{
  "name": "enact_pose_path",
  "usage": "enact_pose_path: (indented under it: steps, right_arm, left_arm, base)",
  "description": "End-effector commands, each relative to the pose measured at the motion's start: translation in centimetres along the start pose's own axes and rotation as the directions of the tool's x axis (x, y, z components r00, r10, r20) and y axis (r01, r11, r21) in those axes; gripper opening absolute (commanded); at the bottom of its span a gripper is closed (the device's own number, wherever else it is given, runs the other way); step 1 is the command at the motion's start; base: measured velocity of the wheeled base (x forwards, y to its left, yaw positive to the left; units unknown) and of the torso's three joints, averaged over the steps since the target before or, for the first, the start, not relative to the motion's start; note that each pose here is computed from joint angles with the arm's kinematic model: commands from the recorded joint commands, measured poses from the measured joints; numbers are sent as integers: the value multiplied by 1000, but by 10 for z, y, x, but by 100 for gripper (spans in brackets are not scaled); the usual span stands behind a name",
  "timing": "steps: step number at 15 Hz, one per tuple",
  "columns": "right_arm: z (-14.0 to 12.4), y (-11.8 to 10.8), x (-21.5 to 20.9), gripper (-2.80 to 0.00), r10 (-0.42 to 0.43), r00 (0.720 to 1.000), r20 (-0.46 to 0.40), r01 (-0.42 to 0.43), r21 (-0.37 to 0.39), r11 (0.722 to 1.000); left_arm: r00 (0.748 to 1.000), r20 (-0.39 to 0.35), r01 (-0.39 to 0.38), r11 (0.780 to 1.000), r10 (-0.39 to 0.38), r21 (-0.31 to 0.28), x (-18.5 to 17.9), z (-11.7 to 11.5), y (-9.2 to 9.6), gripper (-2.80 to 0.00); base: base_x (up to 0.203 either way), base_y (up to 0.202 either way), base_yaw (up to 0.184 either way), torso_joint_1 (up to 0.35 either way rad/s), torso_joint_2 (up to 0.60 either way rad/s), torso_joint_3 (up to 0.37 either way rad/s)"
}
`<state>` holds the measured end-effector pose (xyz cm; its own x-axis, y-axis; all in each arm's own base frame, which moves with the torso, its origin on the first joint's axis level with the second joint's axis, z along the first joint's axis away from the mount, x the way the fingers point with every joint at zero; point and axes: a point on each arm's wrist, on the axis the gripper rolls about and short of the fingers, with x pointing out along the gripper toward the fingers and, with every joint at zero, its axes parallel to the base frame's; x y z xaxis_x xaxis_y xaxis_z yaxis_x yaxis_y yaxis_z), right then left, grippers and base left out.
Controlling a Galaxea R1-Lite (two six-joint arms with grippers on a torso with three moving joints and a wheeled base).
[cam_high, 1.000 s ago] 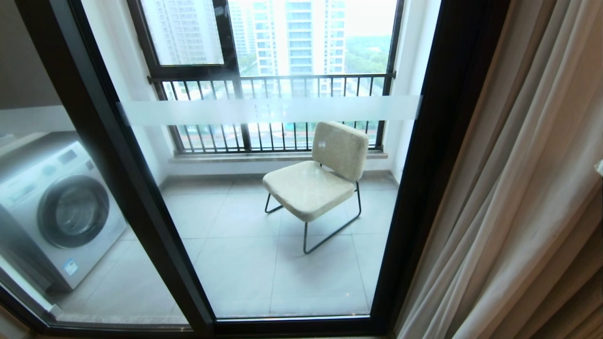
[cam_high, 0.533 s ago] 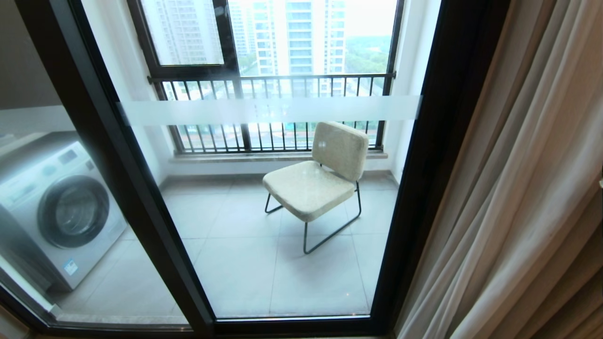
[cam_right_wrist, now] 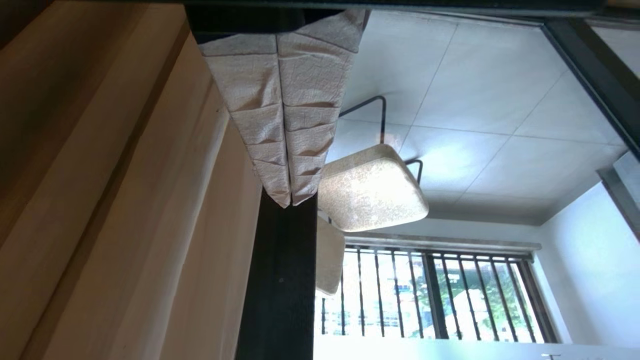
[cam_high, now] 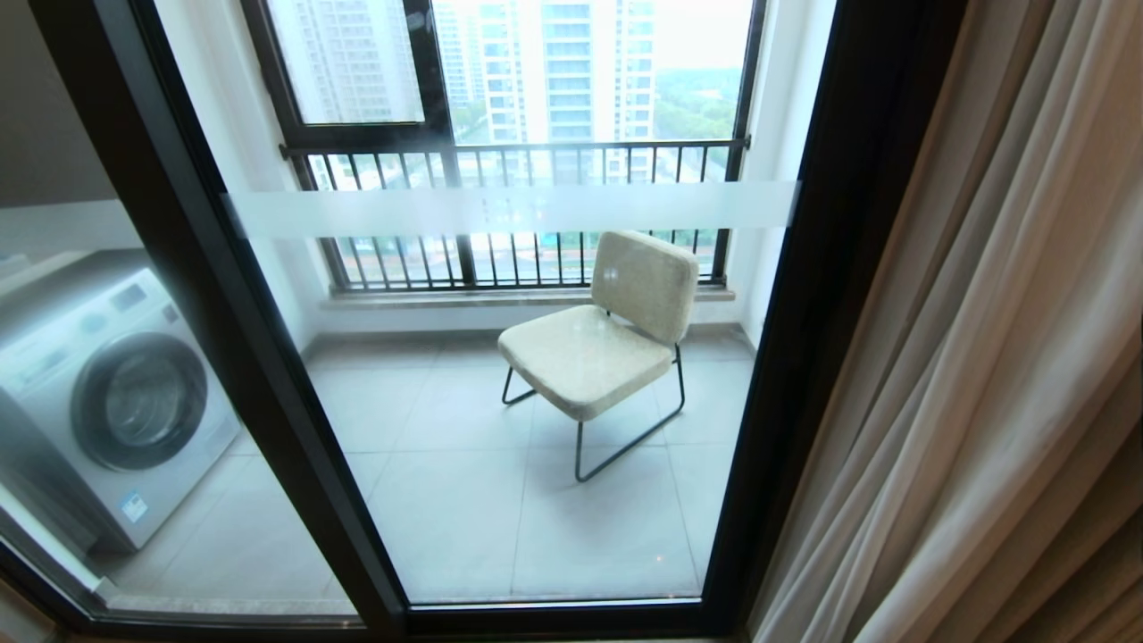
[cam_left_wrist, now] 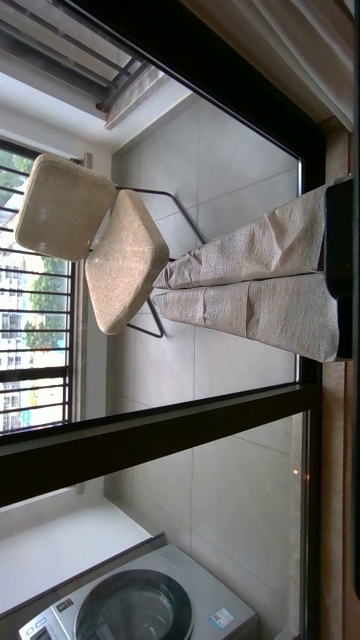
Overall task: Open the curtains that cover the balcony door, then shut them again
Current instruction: Pull the inner curtains open on both sides
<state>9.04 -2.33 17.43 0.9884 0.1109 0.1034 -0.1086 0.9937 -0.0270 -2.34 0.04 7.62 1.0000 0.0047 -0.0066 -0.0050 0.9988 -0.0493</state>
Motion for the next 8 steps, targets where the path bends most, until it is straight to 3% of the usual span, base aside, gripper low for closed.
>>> enact_pose_path:
  steps: [1,3,8]
  right_arm:
    - [-12,10,-13,-280,42,999,-5,-41,8,999]
    - [-20,17,-22,-280,68,997,-23,-68,21,997]
    - [-34,27,-38,-280,-31,991,-128,36,36,999]
  left_arm:
    - [1000,0,0,1000,0,0,0,0,0,-280]
    - [1000,0,0,1000,0,-1,0,0,0,-280]
    - [1000,0,0,1000,0,0,0,0,0,-280]
  base:
    - [0,0,0,0,0,0]
    - [0,0,0,0,0,0]
    - [0,0,0,0,0,0]
